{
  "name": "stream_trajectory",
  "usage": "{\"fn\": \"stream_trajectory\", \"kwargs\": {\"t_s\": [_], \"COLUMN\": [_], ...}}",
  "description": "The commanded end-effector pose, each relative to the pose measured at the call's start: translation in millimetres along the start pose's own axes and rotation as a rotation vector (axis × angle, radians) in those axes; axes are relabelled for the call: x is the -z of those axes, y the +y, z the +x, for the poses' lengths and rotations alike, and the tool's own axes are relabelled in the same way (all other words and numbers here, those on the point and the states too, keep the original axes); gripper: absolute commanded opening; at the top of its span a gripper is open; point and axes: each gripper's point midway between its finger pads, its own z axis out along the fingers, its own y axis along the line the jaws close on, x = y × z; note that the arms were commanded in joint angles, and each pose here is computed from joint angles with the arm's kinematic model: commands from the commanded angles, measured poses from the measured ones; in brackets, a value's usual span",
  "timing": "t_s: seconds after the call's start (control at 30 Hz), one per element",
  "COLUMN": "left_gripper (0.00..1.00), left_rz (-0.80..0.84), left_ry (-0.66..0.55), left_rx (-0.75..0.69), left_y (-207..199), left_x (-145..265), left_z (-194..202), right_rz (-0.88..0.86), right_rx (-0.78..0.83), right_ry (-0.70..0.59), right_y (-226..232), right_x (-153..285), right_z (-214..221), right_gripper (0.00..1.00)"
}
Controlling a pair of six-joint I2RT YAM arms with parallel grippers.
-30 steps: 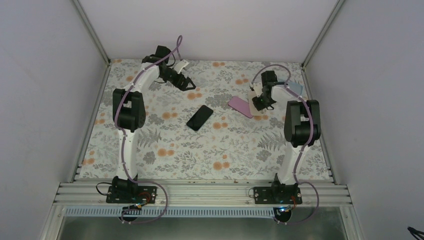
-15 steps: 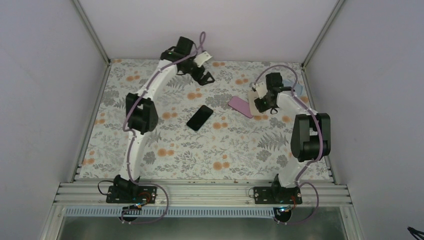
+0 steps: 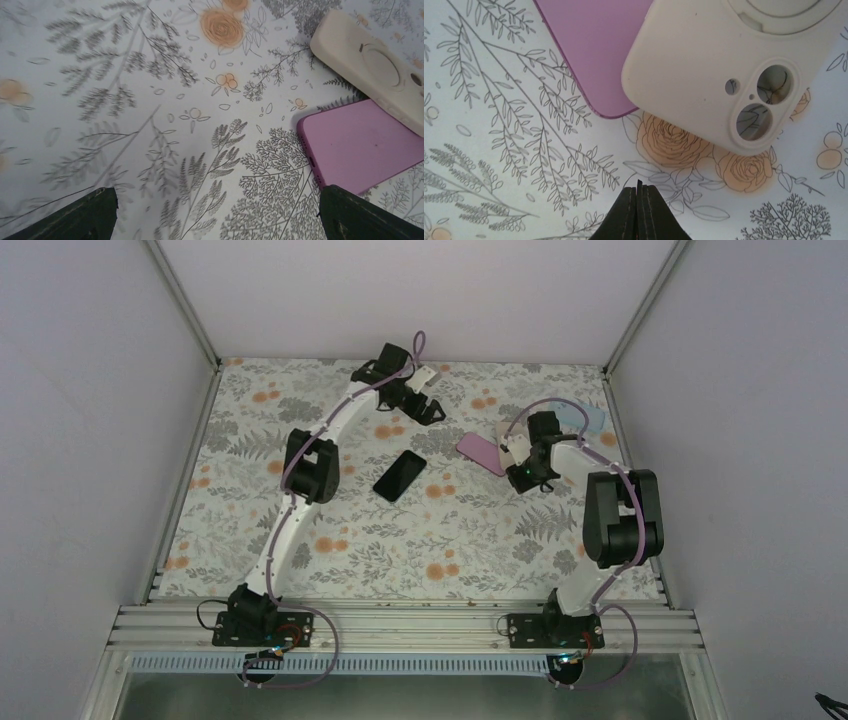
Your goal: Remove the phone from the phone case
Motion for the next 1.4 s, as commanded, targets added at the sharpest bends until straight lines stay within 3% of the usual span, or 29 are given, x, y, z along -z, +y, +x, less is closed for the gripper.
{"fn": "stream_trajectory", "kwargs": {"t_s": [0.0,0.23,0.47,0.8,1.0,1.37], "left_gripper": [1.00,1.00,1.00,1.00,1.00,1.00], "left_rz": [0.041,0.059,0.091,0.115,0.086,-0.097], "left_ry": [-0.061,-0.026,-0.010,0.024,0.032,0.006], "left_rx": [-0.025,-0.017,0.008,0.005,0.034,0.095], "left_y": [-30,-37,-40,-41,-28,10], "left_x": [-14,-12,-17,-24,-38,-52], "left_z": [-23,-9,5,17,23,22], "right_rz": [-0.001,0.074,0.214,0.151,0.124,0.102], "right_rx": [0.003,-0.031,-0.046,-0.011,-0.008,-0.131], "right_ry": [-0.022,-0.058,-0.253,-0.246,-0.224,-0.105], "right_y": [0,-20,-73,-89,-88,-88], "right_x": [-15,-31,-15,-27,-21,-34], "right_z": [-5,-20,-92,-145,-149,-88], "right_gripper": [0.04,0.04,0.04,0.04,0.05,0.04]}}
